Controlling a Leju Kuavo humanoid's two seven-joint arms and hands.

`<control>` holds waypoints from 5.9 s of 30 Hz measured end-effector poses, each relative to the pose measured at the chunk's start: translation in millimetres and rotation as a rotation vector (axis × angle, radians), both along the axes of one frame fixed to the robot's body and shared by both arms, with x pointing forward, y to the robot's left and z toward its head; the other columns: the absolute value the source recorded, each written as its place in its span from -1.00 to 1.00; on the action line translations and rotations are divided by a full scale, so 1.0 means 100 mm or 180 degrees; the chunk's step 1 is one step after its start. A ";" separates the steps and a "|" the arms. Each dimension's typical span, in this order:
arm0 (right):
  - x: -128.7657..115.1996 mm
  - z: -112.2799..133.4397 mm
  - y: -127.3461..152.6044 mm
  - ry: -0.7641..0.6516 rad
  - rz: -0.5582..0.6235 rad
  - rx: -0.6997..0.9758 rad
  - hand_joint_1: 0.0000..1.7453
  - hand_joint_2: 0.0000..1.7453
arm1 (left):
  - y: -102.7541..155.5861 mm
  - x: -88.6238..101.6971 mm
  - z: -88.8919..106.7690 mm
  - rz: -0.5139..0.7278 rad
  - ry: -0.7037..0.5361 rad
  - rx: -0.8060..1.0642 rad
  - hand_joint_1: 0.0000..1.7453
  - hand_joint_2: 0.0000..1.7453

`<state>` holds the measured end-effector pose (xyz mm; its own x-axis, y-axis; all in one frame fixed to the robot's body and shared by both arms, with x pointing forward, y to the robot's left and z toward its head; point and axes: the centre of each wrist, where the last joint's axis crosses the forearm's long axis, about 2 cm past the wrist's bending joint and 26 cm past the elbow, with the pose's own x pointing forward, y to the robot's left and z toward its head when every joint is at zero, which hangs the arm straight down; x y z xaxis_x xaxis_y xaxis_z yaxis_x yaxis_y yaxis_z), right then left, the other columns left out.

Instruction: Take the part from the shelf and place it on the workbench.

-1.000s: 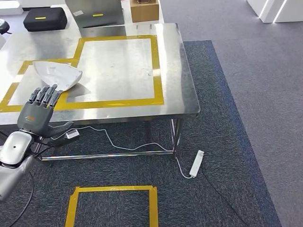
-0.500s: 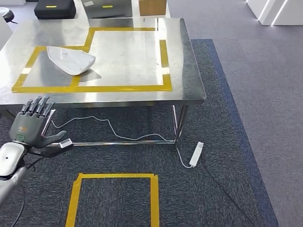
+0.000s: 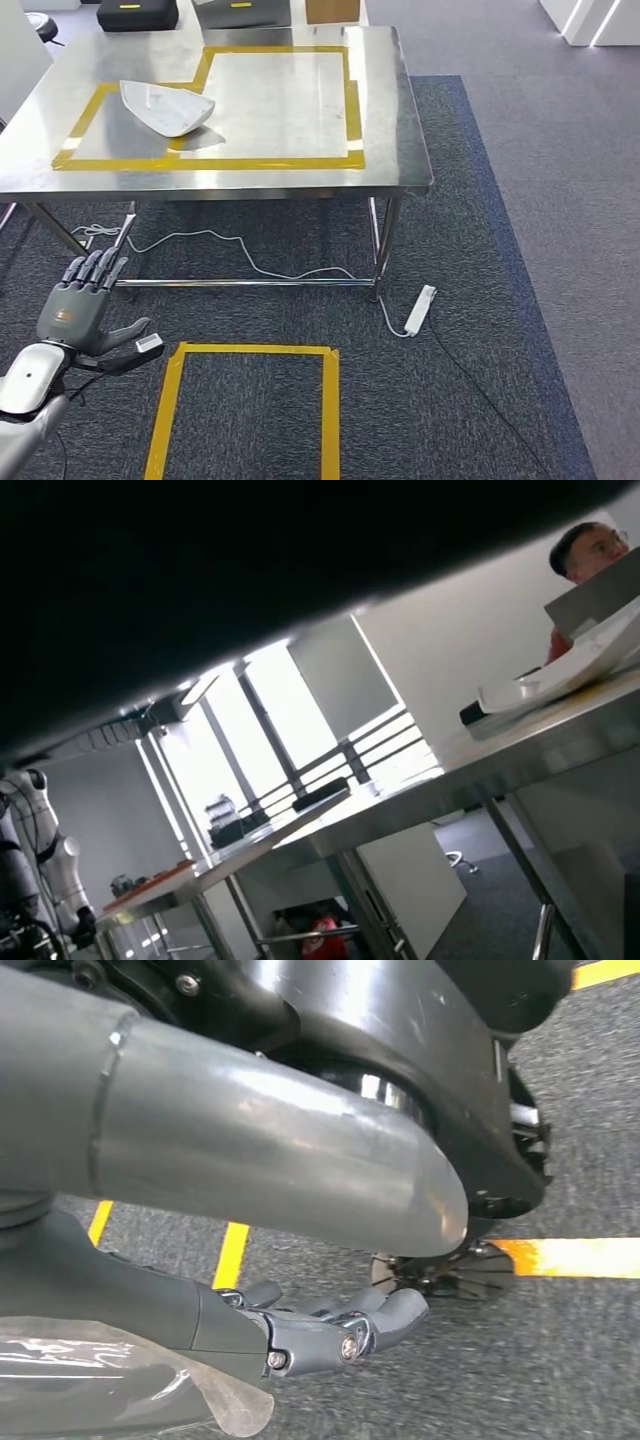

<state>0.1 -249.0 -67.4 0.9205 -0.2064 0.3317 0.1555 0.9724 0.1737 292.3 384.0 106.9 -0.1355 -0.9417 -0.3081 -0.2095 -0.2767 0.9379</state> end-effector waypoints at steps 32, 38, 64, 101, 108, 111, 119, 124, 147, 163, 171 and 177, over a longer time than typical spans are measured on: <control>-0.08 0.03 -0.22 0.0422 -0.0529 -0.0192 -1.00 -1.00 | -1.14 -2.21 -1.92 0.2009 0.2797 -0.2343 -1.00 -1.00; -0.06 0.03 -0.26 0.0381 -0.0634 -0.0233 -1.00 -1.00 | -1.28 -2.45 -2.03 0.2465 0.3055 -0.2519 -1.00 -1.00; -0.02 0.14 -0.21 0.0197 -0.0992 -0.0229 -1.00 -1.00 | -1.40 -2.55 -2.03 0.2888 0.3171 -0.2855 -1.00 -1.00; 0.03 0.14 -0.22 0.0093 -0.0761 -0.0265 -1.00 -1.00 | -1.43 -2.57 -1.96 0.2877 0.3284 -0.2775 -1.00 -1.00; 0.04 0.14 -0.22 0.0070 -0.0664 -0.0355 -1.00 -1.00 | -1.46 -2.59 -1.95 0.2885 0.3346 -0.2788 -1.00 -1.00; 0.03 0.13 -0.21 0.0063 -0.0618 -0.0368 -1.00 -1.00 | -1.45 -2.59 -1.94 0.2864 0.3356 -0.2788 -1.00 -1.00; 0.00 0.13 -0.21 0.0090 -0.0576 -0.0399 -1.00 -1.00 | -1.45 -2.62 -1.94 0.2824 0.3396 -0.2768 -1.00 -1.00; 0.02 0.13 -0.21 0.0074 -0.0545 -0.0456 -1.00 -1.00 | -1.44 -2.62 -1.94 0.2841 0.3390 -0.2769 -1.00 -1.00; 0.03 0.10 -0.23 0.0069 -0.0404 -0.0650 -1.00 -1.00 | -1.48 -2.56 -1.93 0.2879 0.3369 -0.2886 -1.00 -1.00; 0.09 0.07 -0.28 -0.0002 -0.0332 -0.0778 -1.00 -1.00 | -1.48 -2.57 -1.93 0.3051 0.3301 -0.3193 -1.00 -1.00; 0.06 0.06 -0.31 0.0009 -0.0311 -0.0824 -1.00 -1.00 | -1.49 -2.58 -1.93 0.3186 0.3256 -0.3327 -1.00 -1.00; 0.10 0.06 -0.30 -0.0017 -0.0277 -0.0848 -1.00 -1.00 | -1.48 -2.61 -1.93 0.3248 0.3245 -0.3437 -1.00 -1.00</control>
<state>9.6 -279.1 -61.4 0.9013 -0.1894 0.3897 0.2402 0.9670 -0.0854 31.3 235.6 -86.4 0.8416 -0.4741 0.2588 0.3487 0.8428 0.4100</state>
